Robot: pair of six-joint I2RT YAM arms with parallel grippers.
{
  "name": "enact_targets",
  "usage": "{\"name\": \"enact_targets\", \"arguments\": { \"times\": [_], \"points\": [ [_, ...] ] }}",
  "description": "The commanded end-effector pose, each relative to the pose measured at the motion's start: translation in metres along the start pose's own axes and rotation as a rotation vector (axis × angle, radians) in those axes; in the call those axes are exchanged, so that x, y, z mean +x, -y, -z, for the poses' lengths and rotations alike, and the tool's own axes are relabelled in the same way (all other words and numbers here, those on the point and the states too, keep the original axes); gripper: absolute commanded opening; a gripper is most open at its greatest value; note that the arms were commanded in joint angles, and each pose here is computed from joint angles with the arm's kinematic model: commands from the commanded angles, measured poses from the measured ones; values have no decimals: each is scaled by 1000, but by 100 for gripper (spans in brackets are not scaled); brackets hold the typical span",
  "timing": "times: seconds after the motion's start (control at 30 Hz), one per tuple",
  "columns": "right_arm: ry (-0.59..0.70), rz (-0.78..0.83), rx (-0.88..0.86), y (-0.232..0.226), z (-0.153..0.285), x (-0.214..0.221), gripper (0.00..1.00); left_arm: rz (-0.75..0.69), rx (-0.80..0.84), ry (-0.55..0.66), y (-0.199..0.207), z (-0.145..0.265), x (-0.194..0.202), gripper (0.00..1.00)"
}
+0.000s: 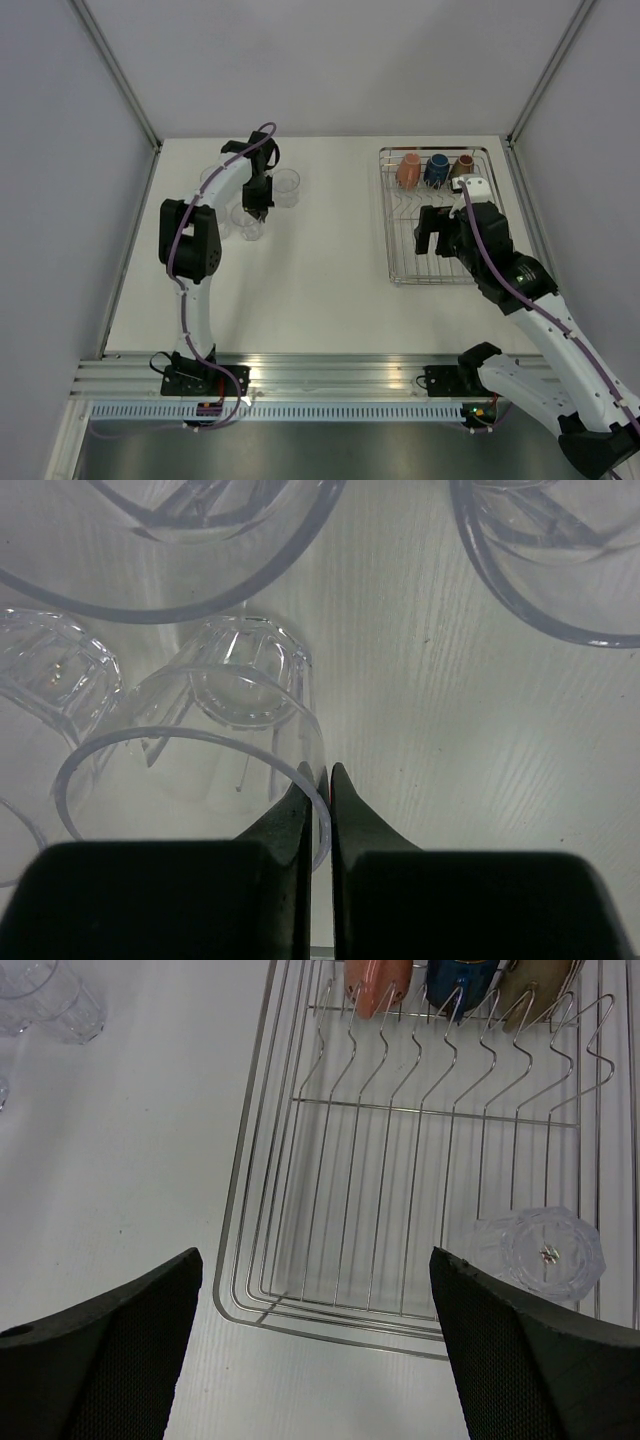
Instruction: Unload the cups from the dish rack
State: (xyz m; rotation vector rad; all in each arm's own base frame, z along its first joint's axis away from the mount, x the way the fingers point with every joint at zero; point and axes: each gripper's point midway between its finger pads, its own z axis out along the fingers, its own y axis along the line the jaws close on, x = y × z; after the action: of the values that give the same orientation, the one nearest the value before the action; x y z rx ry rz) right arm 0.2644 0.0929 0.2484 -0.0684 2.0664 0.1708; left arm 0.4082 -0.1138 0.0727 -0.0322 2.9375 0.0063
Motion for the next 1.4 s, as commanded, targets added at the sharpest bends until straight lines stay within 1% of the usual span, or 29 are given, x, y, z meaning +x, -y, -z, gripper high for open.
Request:
{"name": "enact_targets", "arguments": {
  "times": [0.0,0.07,0.1,0.17,0.2,0.37,0.4,0.47,0.5,0.57,0.6,0.63,0.67,0.7,0.73,0.77,0.8,0.87,0.9,0.97,1.0,1.03,1.07,1.1,1.13,1.2,1.23,1.33,1.37],
  "points": [
    [13,11,26,8,7,0,98,-44,-29,22,-4,6,-10,2],
    [19,13,33,10,9,-1,98,-46,-21,20,-1,5,-9,4],
    [14,17,45,12,9,1,98,-44,-23,19,-1,4,-10,9],
    [20,26,64,17,10,0,98,-49,-18,20,1,4,-10,12],
    [30,26,76,19,11,-1,98,-48,-13,20,2,4,-11,16],
    [45,-14,181,35,9,-1,98,-51,2,43,9,12,-16,27],
    [46,-14,185,36,9,-1,98,-52,5,51,10,15,-18,32],
    [41,-17,207,39,6,2,98,-50,7,73,11,24,-20,39],
    [43,-18,226,42,5,2,98,-48,11,79,12,28,-20,47],
    [29,-22,290,52,1,7,98,-44,33,114,15,44,-23,56],
    [22,-24,309,54,-1,8,98,-42,44,127,16,50,-23,66],
    [-1,-21,327,55,-6,12,98,-48,58,141,20,57,-22,71],
    [-6,-26,344,58,-8,13,98,-53,94,193,25,76,-26,76],
    [-7,-42,365,60,-10,14,98,-55,108,205,27,82,-24,83],
    [-14,-48,380,63,-14,16,98,-57,125,227,31,90,-23,86],
    [-15,-61,399,67,-16,18,98,-53,158,291,33,113,-27,89],
    [-7,-78,415,70,-18,16,98,-51,164,304,33,118,-23,99],
    [-15,-112,462,79,-23,19,98,-41,206,353,37,137,-22,99],
    [-16,-122,490,85,-24,20,98,-36,219,393,35,155,-18,99],
    [-41,-141,534,97,-29,27,98,-28,239,436,35,170,-13,99],
    [-37,-150,543,99,-32,27,98,-23,257,483,33,186,-6,99],
    [-47,-161,565,106,-35,33,98,-24,279,500,37,192,0,99],
    [-29,-177,576,110,-37,31,98,-26,297,525,37,200,5,99],
    [-23,-190,587,114,-38,32,98,-30,306,520,38,198,13,99],
    [-35,-204,608,123,-39,36,98,-29,328,556,37,213,21,99],
    [-36,-231,627,131,-41,38,98,-39,331,559,36,214,33,99],
    [-51,-249,637,138,-43,42,98,-50,339,587,35,225,40,99],
    [-79,-266,642,150,-49,51,98,-78,350,610,31,233,57,99],
    [-87,-258,619,150,-52,52,98,-79,353,618,30,235,61,99]
  ]
}}
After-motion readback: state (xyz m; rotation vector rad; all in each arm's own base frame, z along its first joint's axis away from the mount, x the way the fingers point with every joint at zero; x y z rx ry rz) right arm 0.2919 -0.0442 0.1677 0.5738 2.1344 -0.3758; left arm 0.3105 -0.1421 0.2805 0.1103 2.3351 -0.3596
